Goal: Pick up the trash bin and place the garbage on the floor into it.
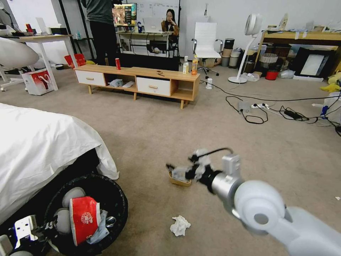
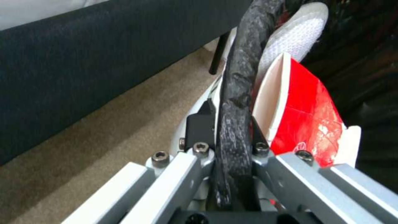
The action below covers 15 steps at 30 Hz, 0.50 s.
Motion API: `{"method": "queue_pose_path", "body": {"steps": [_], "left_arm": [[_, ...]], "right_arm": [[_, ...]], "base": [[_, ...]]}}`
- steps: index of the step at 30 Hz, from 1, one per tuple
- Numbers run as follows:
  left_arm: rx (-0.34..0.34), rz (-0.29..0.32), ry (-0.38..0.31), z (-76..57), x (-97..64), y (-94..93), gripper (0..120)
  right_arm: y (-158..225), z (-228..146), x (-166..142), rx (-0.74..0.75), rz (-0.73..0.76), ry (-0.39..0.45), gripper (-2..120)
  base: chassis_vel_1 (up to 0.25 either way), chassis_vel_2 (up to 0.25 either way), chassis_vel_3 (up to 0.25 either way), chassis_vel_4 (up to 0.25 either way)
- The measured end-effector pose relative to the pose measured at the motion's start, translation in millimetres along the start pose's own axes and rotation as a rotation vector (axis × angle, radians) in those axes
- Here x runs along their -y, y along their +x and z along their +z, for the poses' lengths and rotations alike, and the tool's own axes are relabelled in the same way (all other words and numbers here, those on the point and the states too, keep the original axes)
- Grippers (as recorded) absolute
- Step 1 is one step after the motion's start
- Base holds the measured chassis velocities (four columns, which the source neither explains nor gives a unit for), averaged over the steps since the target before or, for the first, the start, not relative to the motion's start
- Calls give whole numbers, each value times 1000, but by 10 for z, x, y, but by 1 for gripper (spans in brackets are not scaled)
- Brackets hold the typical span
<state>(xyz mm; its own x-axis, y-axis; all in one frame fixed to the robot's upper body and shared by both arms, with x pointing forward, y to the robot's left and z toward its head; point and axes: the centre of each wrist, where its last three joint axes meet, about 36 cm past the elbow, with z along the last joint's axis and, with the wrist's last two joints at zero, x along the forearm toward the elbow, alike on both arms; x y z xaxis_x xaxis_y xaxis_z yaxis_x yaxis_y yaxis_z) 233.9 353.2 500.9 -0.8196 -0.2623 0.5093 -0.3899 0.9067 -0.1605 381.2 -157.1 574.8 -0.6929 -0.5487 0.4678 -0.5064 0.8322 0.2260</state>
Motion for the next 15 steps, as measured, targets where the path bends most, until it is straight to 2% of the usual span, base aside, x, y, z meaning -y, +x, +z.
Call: {"method": "queue_pose_path", "body": {"steps": [3,8,11,14,15], "left_arm": [[2,5,9,7,23,7,3],[4,6,13,9,32,4,3],[6,7,16,8,41,17,3],[7,7,17,9,42,19,3],[6,7,20,14,44,22,3]], "right_arm": [[-137,154,-121,-138,-13,-18,100],[-256,316,-202,-226,-12,-19,100],[-459,541,-240,-339,24,-21,100],[-505,580,-239,-358,32,-21,100],[-626,666,-230,-401,55,-22,100]], "base": [[0,0,0,0],[0,0,0,0],[0,0,0,0],[0,0,0,0],[0,0,0,0]]}}
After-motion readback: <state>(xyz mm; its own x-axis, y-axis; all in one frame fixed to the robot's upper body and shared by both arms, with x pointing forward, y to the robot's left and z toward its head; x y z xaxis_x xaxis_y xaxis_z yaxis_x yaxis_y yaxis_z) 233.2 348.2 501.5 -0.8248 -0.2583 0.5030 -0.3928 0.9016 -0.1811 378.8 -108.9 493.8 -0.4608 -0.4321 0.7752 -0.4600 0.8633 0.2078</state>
